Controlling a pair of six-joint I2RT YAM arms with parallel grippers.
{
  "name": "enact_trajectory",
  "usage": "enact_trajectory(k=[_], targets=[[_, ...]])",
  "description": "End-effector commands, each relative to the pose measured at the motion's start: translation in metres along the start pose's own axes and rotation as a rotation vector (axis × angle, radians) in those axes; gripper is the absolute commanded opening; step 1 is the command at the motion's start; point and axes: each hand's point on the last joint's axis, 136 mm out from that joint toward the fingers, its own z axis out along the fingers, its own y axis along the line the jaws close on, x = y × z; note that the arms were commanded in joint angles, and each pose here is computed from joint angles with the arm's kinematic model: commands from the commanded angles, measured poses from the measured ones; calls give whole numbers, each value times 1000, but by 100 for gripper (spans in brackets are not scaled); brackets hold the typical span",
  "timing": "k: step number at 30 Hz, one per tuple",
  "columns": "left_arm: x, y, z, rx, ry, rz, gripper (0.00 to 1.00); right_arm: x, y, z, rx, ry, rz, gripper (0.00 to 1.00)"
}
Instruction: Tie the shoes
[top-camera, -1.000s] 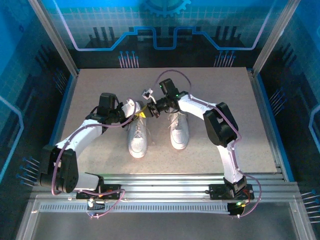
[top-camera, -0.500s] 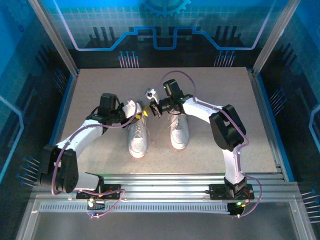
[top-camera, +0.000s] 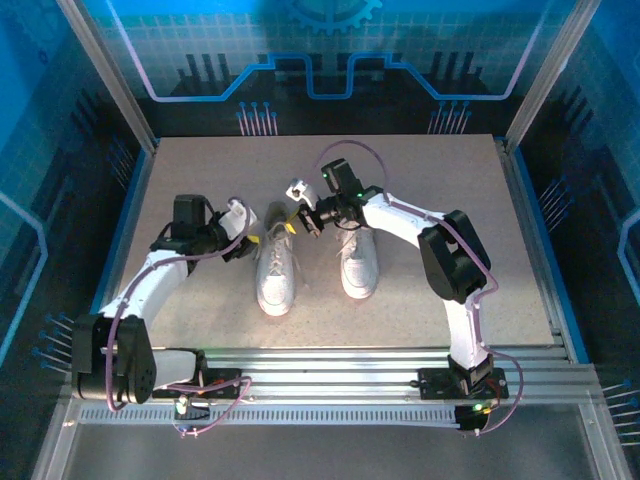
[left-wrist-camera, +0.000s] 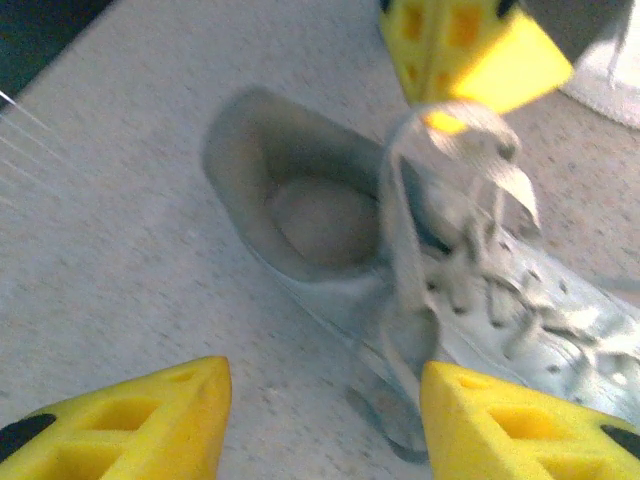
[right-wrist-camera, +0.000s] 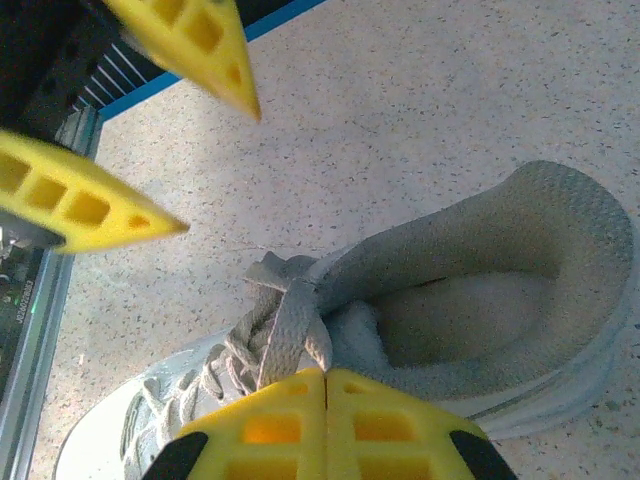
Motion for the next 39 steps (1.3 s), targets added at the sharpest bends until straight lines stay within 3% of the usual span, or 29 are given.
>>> enact_trajectory(k=[1,6,19,21,25,39], targets=[[28,-19,5,68,76,-50,53,-11,5,-4,25,13,-34,0],[49,-15,16,48,139,-31,54,-10,3,-1,33,25,-33,0],[65,-20,49,171,206,-52,56,-9,5,2,45,52,-53,0],[65,-21,53,185,211,-62,45,-9,4,1,54,56,-56,0],[57,-22,47,188,208,-70,2,-12,2,-1,74,65,-60,0],[24,-43,-21,95,153,16,0,-20,0,2,97,87,-83,0]])
